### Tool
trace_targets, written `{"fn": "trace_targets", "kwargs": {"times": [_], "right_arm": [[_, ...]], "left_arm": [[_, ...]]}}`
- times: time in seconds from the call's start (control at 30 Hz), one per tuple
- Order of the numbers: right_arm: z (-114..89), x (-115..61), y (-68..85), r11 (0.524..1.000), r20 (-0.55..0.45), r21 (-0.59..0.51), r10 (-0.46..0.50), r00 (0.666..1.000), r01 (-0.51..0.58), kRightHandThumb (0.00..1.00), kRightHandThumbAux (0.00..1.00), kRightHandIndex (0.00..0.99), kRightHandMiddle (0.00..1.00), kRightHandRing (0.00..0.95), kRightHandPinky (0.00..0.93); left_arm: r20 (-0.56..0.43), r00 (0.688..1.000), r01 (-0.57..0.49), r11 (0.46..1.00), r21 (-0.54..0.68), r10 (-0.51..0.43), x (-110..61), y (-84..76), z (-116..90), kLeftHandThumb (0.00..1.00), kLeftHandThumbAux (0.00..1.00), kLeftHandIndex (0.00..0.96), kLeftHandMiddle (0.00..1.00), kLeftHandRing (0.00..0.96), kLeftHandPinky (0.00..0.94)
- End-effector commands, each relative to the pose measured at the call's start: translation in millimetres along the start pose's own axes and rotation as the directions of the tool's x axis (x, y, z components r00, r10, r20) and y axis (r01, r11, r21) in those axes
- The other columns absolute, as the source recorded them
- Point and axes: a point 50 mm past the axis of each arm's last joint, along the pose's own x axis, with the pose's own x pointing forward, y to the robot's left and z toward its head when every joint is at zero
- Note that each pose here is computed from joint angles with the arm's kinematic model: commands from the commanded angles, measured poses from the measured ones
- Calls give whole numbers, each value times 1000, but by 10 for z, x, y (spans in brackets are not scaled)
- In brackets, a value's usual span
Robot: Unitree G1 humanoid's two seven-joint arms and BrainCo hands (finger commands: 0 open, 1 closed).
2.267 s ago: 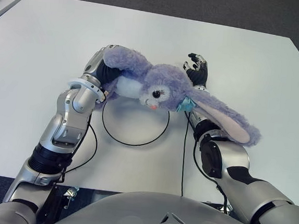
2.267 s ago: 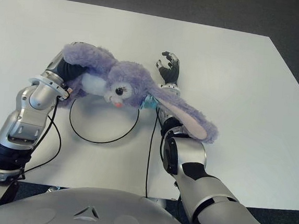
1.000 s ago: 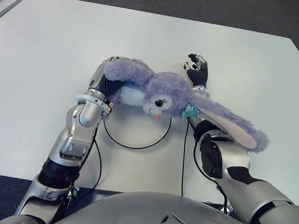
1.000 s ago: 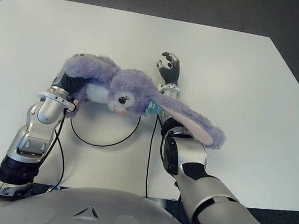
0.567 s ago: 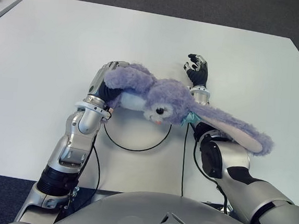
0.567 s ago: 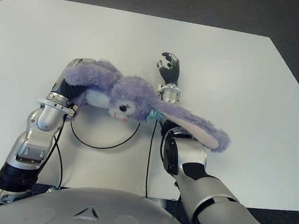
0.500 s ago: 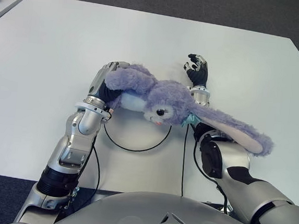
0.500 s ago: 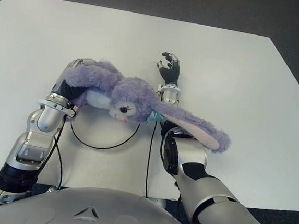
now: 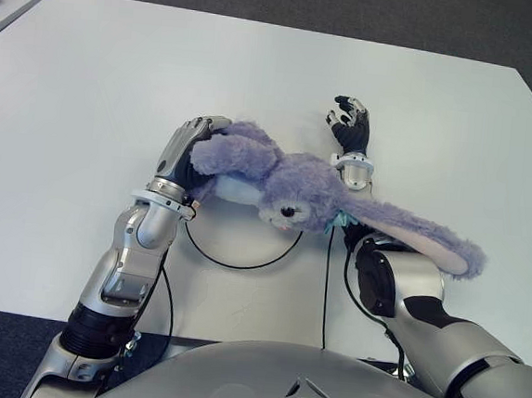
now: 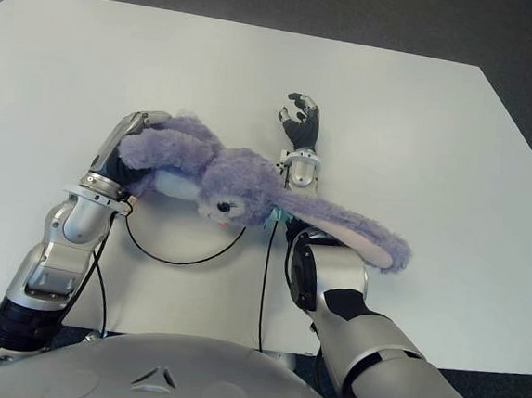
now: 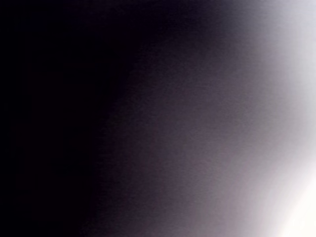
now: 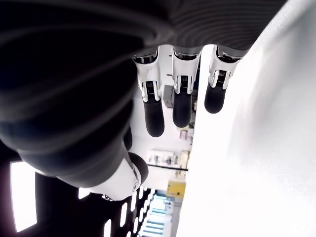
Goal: Put the doll into the plate.
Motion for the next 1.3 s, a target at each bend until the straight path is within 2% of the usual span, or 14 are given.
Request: {"fn": "trace_targets", "kwargs": {"times": [0.03,0.07,0.2,0.3,0.4,0.43,0.47,0.5,0.67,0.73,0.83,1.0,1.3], "right_arm": [[-997,-729,-37,999,-437,-43,7,899,-28,520,865,299,203,139,124],[-998,-730,-37,999,-438,-43,7,899,-28,517,866,299,203,138,124],[-998,-731,-31,999,-439,-41,6,898,-27,512,866,295,199,135,119],[-997,-732,-25,999,-440,-42,6,898,-27,519,869,295,201,136,121],[-997,-732,-23,999,-439,-43,5,898,-27,525,869,295,203,138,122],[-996,-731,-24,999,-439,-43,5,898,-27,527,869,295,205,140,125],[-996,-731,-25,999,-438,-44,5,899,-27,528,869,295,206,140,126],[-996,-731,-25,999,-438,-44,5,899,-27,528,867,295,207,142,128],[-994,-731,-27,999,-435,-46,7,901,-30,529,864,293,209,145,131],[-993,-731,-26,998,-433,-47,7,902,-30,531,867,291,212,148,128],[-993,-732,-25,998,-432,-47,8,902,-31,537,868,290,212,148,127],[-994,-733,-24,998,-432,-47,10,902,-33,550,869,290,219,154,132],[-989,-731,-21,998,-426,-48,15,904,-40,536,874,289,218,156,132]], "left_arm": [[-80,986,150,989,13,-149,-204,-198,-140,450,512,549,761,751,717],[-77,986,152,988,9,-151,-211,-199,-137,451,509,543,758,747,710],[-65,986,152,988,-14,-152,-240,-204,-131,461,492,489,704,669,589],[-54,987,149,988,-35,-150,-264,-208,-136,470,485,419,605,573,492],[-44,988,149,988,-51,-151,-282,-211,-140,470,482,389,559,525,443],[-40,988,149,987,-55,-152,-286,-212,-142,453,477,333,477,434,357],[-35,987,153,986,-62,-155,-292,-213,-146,449,477,324,463,418,343],[-32,987,155,986,-66,-158,-298,-215,-149,420,473,248,381,343,269],[-1,985,172,982,-81,-173,-317,-212,-162,365,464,140,265,243,173],[9,985,173,981,-85,-173,-324,-204,-160,336,446,95,196,179,96],[20,985,173,981,-90,-172,-336,-191,-160,333,447,89,184,168,80],[33,985,174,980,-95,-172,-359,-169,-163,290,415,29,84,76,29],[69,982,184,979,-92,-178,-384,-121,-189,279,409,0,36,24,0]]}}
